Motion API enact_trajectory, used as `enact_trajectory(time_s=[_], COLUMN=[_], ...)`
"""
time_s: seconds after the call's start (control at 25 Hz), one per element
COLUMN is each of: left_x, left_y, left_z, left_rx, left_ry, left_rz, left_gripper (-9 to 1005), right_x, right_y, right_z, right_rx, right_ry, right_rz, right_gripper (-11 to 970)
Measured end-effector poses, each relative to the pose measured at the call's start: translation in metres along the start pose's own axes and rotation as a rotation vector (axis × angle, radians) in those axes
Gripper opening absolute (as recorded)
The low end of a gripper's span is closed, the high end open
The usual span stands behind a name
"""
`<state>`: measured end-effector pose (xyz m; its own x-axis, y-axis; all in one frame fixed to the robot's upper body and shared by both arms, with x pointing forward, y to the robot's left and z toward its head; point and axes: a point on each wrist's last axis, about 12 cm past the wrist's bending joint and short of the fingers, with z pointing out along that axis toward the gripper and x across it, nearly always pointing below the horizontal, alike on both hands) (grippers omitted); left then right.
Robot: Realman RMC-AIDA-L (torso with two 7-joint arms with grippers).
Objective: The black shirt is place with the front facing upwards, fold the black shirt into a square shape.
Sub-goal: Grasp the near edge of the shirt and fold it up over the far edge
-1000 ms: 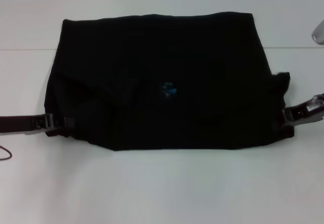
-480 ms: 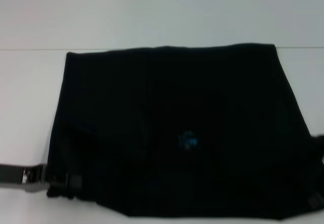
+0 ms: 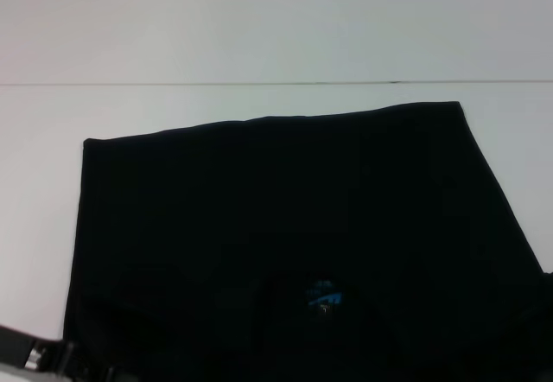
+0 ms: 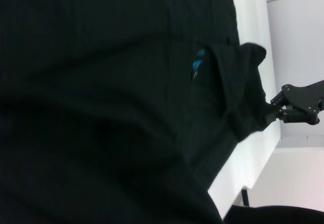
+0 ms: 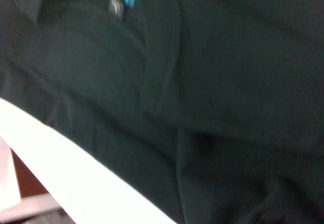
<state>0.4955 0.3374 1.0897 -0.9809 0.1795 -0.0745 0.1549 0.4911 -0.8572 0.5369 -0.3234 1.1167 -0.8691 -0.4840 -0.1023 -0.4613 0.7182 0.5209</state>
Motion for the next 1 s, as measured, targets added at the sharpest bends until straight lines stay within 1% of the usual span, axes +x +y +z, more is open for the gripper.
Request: enact_trajectory(time_s=[0.12,0.24,0.36,0.4,0.44,0.52,0.6,0.72,0.8,0.88,0.92,0.96,1.0], left_x=[-0.010,-0.026,-0.043,-0.050,-0.055,-0.065,-0.072,-0.079,-0.082,-0.084,-0.085,-0.087,-0.088], left_y=[-0.003,-0.008,-0.012,-0.012,-0.012,-0.008,-0.002,0.006,0.011,0.016,0.018,0.020,0.023], left_z=[0.001,-0.003,-0.014,-0.019,-0.023,-0.033,-0.039,-0.039,-0.033,-0.022,-0.017,-0.012,-0.008], left_rx=[-0.014,-0.024,-0.016,-0.021,-0.028,-0.048,-0.062,-0.073,-0.082,-0.100,-0.113,-0.138,-0.160], left_ry=[-0.021,-0.092,-0.229,-0.295,-0.342,-0.478,-0.606,-0.766,-0.854,-0.921,-0.942,-0.966,-0.981], left_rz=[0.024,0.050,0.066,0.068,0.067,0.054,0.035,0.016,0.022,0.029,0.030,0.030,0.027], left_gripper=[45,44,44,44,44,44,44,44,44,45,45,45,45], right_x=[-0.004,-0.009,-0.015,-0.018,-0.021,-0.029,-0.038,-0.052,-0.060,-0.069,-0.076,-0.079,-0.079], right_y=[-0.001,-0.007,-0.015,-0.017,-0.019,-0.024,-0.028,-0.036,-0.039,-0.039,-0.037,-0.036,-0.036], right_z=[-0.003,-0.016,-0.030,-0.033,-0.036,-0.040,-0.039,-0.026,-0.013,0.003,0.020,0.027,0.027], right_rx=[-0.039,-0.101,-0.156,-0.172,-0.178,-0.201,-0.215,-0.216,-0.193,-0.160,-0.116,-0.093,-0.093], right_ry=[-0.081,-0.224,-0.377,-0.428,-0.475,-0.611,-0.713,-0.868,-0.960,-1.056,-1.133,-1.162,-1.162], right_rz=[0.001,0.031,0.078,0.095,0.109,0.148,0.187,0.265,0.306,0.334,0.353,0.359,0.359], right_gripper=[48,47,47,47,47,48,48,49,49,49,49,49,49])
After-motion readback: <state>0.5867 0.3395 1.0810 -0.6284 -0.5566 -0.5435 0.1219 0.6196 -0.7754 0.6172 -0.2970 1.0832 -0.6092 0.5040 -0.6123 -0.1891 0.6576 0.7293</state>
